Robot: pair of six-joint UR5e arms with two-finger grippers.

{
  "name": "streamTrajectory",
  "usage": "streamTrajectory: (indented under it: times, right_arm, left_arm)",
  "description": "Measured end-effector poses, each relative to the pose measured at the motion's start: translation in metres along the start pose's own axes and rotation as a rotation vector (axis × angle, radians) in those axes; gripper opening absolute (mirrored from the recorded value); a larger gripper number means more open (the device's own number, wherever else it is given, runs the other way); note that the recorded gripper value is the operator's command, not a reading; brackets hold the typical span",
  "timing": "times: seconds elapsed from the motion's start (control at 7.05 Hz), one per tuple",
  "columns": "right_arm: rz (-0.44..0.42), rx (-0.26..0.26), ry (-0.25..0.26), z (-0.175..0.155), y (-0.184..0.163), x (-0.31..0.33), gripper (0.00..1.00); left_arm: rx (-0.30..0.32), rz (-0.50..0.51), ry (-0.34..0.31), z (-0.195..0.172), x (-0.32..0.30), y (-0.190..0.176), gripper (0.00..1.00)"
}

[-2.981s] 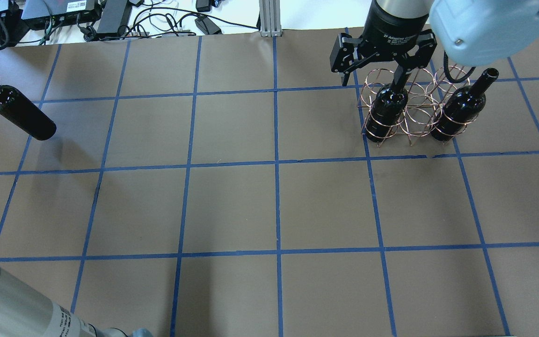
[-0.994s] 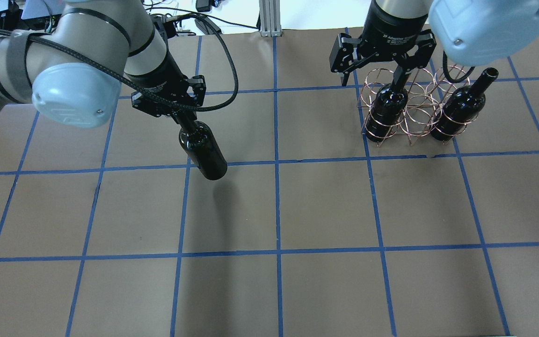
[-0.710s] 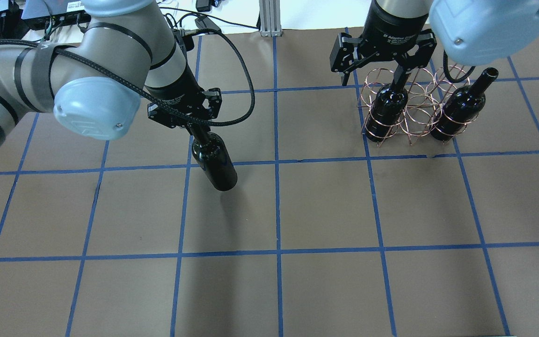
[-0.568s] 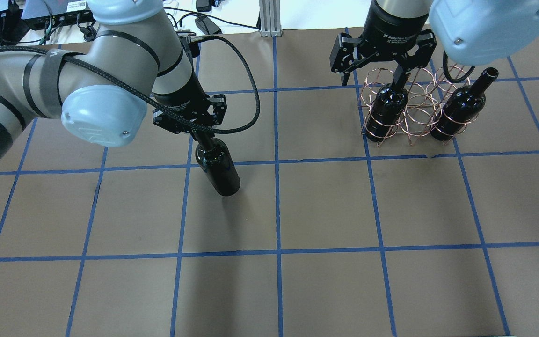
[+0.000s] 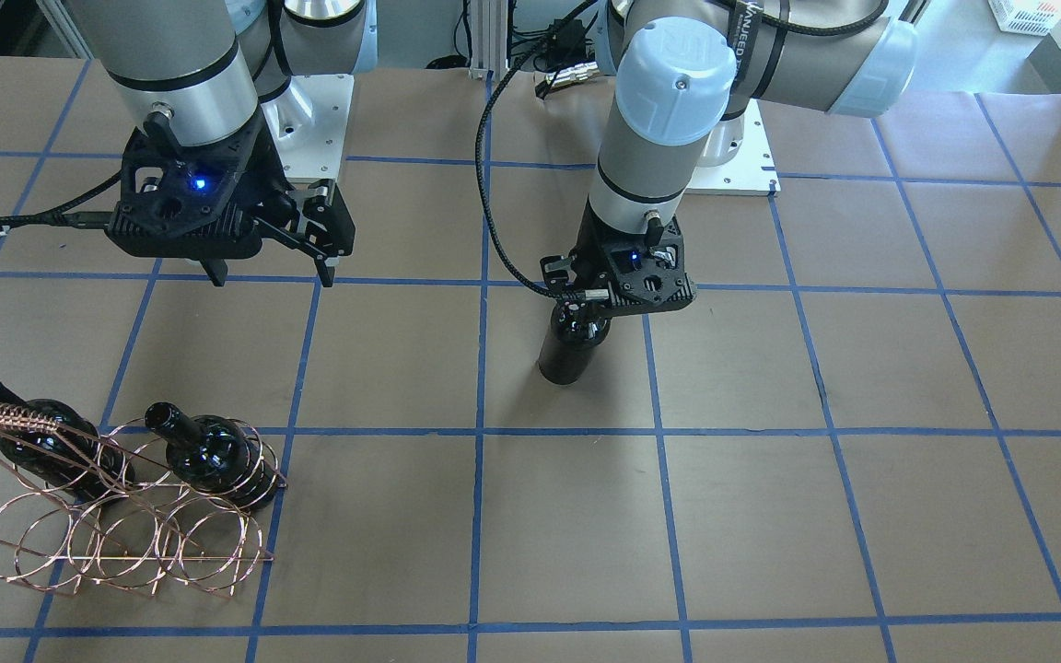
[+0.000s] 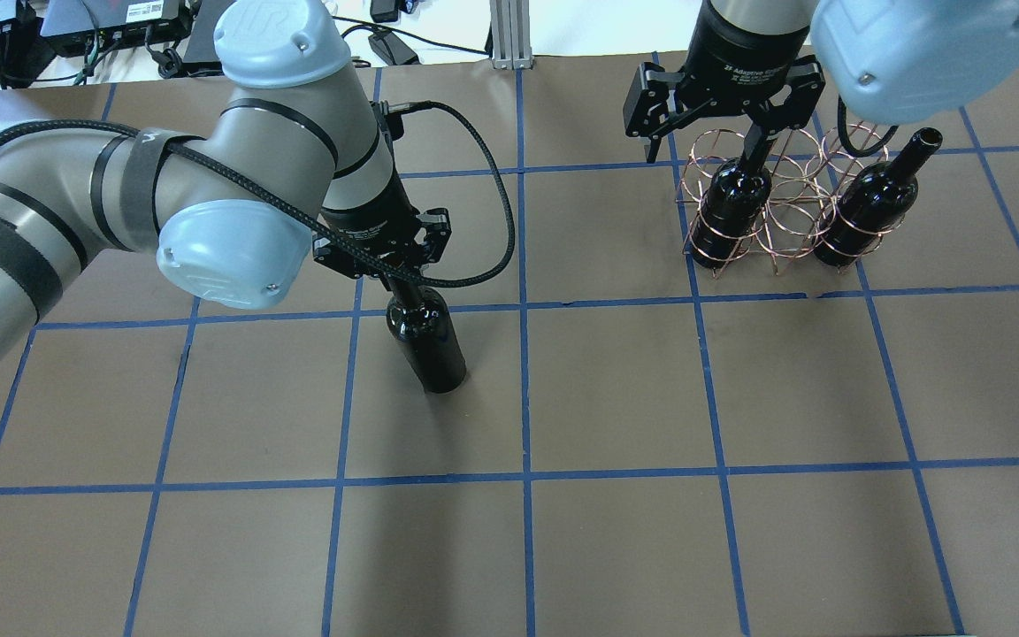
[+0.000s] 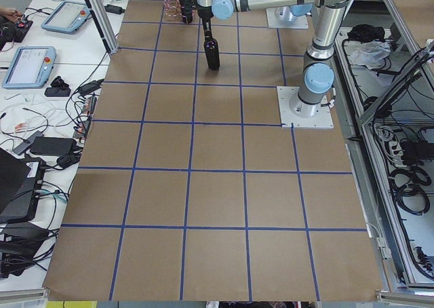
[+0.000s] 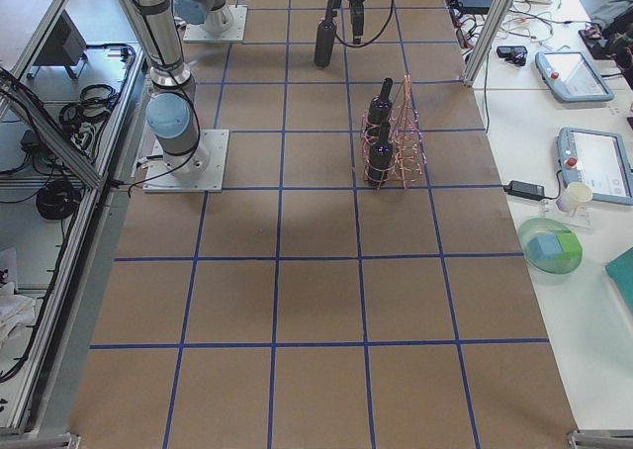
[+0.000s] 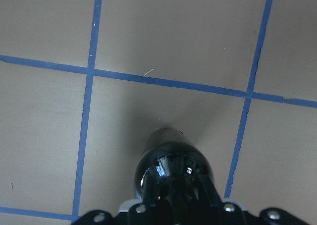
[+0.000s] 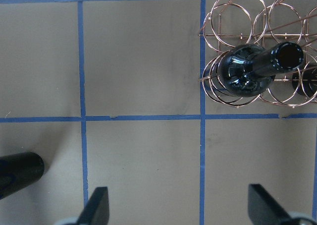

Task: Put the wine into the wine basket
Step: 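Stand the bottle upright on the table and open the left gripper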

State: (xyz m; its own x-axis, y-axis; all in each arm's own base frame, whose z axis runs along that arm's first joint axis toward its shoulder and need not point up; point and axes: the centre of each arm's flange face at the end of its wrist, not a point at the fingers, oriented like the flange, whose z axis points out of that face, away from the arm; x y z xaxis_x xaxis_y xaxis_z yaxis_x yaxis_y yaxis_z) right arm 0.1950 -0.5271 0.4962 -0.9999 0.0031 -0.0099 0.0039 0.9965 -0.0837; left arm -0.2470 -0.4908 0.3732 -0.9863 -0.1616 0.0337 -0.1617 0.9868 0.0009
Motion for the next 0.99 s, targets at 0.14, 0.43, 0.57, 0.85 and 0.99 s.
streamTrajectory:
  times: [0.14,0.43,0.57,0.85,0.99]
  right_arm:
    - [0.000,0.000,0.000,-0.0002,0.0002,-0.0001,1.00]
    - [-0.001,0.001,0.000,-0.0003,0.0003,-0.0004,1.00]
    - [-0.001,0.001,0.000,-0.0003,0.0003,-0.0004,1.00]
    - [0.000,0.001,-0.002,-0.0005,0.0005,-0.0005,1.00]
    - [-0.001,0.000,-0.002,-0.0004,0.0009,-0.0008,1.00]
  left_arm:
    - [0.001,0.003,-0.006,0.0005,0.0009,0.0009,0.00]
    - [0.000,0.007,-0.010,0.0010,0.0012,0.0017,0.68]
    - [-0.003,0.004,-0.010,0.0016,0.0014,0.0020,1.00]
    - [-0.003,0.001,-0.009,-0.0006,0.0017,0.0035,1.00]
    - [0.001,0.000,-0.002,-0.0060,0.0026,0.0030,1.00]
